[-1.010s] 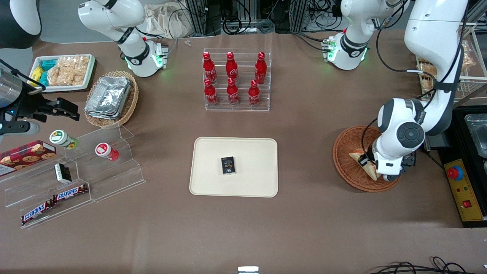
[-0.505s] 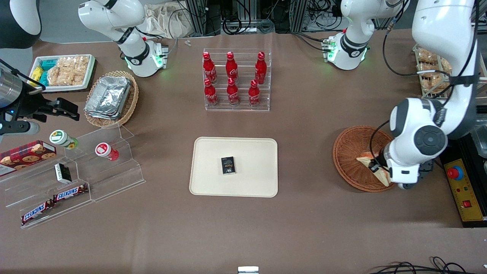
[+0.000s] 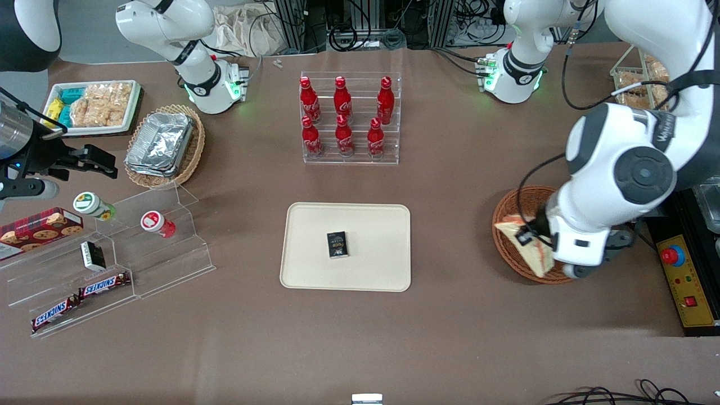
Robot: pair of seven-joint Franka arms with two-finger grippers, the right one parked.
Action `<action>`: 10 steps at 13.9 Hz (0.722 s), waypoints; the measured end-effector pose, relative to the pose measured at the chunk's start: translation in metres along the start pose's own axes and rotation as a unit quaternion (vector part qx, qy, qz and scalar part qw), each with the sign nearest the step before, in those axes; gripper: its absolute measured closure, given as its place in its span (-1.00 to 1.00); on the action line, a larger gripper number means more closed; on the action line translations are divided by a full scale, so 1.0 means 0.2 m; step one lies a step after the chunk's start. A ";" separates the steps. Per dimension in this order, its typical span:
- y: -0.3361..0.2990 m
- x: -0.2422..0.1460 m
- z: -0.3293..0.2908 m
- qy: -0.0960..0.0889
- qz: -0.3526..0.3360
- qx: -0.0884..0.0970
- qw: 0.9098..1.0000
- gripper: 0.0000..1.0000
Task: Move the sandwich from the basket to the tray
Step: 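Lift the sandwich and carry it toward the cream tray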
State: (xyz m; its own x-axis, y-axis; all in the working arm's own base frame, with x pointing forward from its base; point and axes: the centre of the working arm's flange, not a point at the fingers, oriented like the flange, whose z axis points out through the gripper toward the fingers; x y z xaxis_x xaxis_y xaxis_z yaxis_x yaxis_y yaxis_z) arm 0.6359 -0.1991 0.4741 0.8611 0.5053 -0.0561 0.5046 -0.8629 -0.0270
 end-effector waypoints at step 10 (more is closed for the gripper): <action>0.73 -0.56 0.73 -0.038 0.132 0.004 0.991 0.64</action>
State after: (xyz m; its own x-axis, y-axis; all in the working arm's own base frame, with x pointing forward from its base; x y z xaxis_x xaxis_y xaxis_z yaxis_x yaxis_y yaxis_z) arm 0.6036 -0.3822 0.3307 0.9556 0.2605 -0.1380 0.2617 -0.9651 -0.0095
